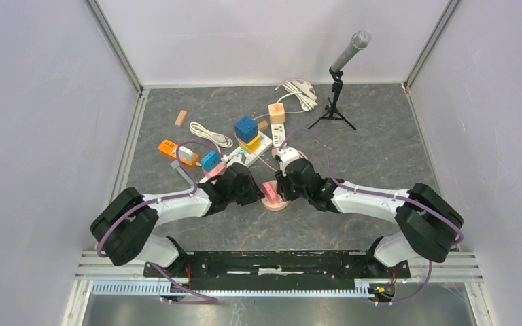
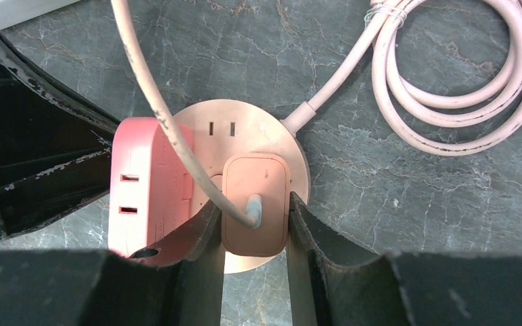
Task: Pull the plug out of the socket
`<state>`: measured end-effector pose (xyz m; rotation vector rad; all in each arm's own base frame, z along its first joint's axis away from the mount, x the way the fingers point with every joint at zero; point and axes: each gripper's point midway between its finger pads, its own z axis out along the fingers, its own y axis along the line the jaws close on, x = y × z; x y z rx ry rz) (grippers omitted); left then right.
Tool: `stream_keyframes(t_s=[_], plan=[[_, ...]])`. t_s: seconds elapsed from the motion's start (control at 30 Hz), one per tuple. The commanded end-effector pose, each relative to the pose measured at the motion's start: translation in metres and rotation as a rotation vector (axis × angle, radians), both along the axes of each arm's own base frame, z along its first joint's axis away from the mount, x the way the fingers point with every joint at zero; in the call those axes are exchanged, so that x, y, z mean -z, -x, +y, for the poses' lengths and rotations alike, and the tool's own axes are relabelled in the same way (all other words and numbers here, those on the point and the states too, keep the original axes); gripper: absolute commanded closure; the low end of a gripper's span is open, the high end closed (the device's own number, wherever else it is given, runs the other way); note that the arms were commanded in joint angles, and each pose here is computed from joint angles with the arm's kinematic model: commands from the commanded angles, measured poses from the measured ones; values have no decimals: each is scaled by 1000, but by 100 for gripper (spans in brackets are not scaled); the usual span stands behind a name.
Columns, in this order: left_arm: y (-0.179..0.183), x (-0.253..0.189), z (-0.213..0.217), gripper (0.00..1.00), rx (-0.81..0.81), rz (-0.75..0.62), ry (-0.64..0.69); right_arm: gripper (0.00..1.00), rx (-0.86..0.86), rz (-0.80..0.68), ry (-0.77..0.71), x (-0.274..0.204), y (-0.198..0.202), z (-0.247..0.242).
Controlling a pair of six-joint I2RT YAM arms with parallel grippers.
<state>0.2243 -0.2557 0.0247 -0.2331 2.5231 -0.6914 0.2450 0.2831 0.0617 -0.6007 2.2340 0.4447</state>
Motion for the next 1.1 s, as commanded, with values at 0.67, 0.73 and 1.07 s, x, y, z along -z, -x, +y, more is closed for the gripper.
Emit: stream_keyframes(t_s=[0.67, 0.73, 1.07], plan=[[71, 80, 108, 73, -27, 276, -486, 100, -165, -301, -87, -63, -12, 31], [71, 80, 108, 73, -32, 276, -485, 100, -122, -310, -148, -76, -13, 29], [69, 78, 106, 73, -19, 271, -484, 100, 21, -40, -165, -64, -24, 27]])
